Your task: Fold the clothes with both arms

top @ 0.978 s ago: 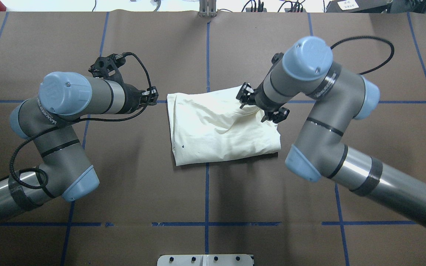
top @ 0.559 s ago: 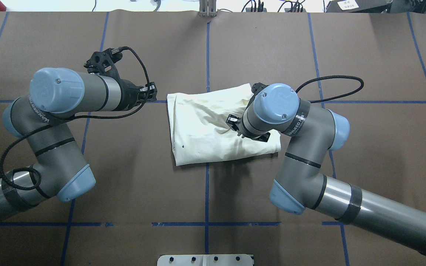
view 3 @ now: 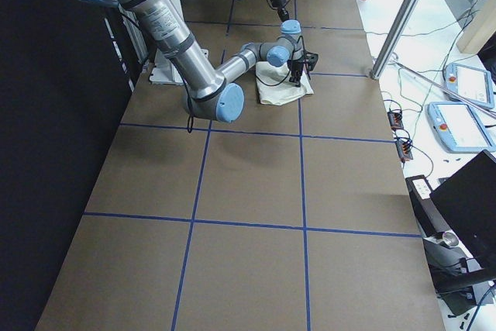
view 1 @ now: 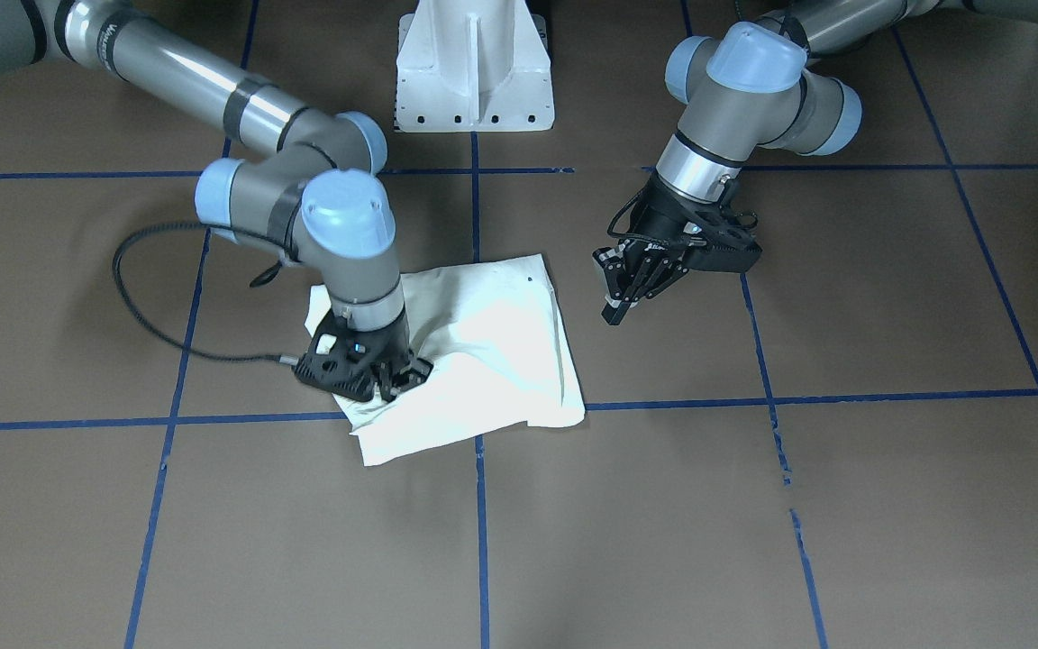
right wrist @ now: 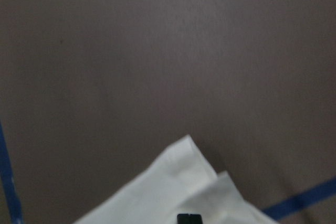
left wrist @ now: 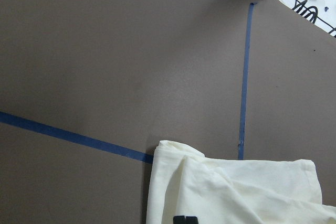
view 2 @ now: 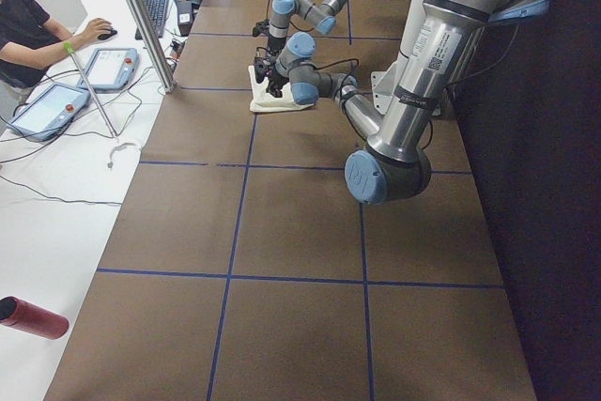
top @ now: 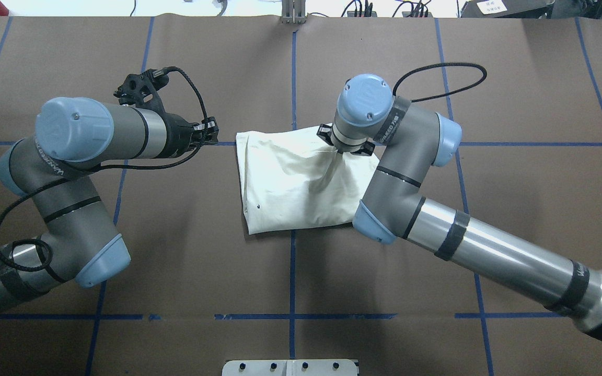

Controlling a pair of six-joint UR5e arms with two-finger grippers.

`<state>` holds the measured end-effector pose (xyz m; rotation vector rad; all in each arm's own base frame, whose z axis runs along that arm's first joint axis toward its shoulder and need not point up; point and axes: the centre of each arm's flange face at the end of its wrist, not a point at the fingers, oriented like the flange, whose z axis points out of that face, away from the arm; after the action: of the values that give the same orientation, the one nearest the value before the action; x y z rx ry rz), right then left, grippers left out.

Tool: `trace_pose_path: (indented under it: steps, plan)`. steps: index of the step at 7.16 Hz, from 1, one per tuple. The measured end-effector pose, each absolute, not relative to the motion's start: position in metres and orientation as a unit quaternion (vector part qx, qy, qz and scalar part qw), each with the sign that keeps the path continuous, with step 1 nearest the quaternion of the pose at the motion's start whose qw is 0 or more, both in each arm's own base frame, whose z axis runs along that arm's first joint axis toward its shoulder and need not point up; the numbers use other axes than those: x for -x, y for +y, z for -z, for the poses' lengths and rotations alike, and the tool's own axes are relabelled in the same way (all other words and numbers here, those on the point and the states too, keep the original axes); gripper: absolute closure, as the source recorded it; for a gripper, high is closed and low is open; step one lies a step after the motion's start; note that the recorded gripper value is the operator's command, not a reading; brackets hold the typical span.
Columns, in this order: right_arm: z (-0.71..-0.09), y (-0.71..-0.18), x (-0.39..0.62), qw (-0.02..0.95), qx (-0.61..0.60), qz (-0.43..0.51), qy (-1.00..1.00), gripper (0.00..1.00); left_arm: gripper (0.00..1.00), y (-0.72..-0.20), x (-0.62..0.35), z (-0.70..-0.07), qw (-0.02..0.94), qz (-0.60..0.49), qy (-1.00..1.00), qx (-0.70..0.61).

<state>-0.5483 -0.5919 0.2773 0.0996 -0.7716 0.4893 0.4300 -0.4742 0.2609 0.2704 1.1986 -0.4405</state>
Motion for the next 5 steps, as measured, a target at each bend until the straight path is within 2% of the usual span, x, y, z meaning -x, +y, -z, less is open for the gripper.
trace_pose_path:
  steps: [2,3,5]
  plan:
    - [-0.268,-0.674,0.498,0.894,-0.054,-0.253,-0.366,1.0,1.0,-0.471,-0.434,-0.264,0.796,0.205,0.556,-0.122]
    - [-0.266,-0.697,0.458,0.889,-0.038,-0.252,-0.381,1.0,1.0,-0.471,-0.442,-0.258,0.797,0.208,0.555,-0.115]
    - [-0.305,-0.696,0.367,0.885,-0.02,-0.216,-0.412,1.0,1.0,-0.482,-0.484,-0.22,0.81,0.21,0.539,-0.097]
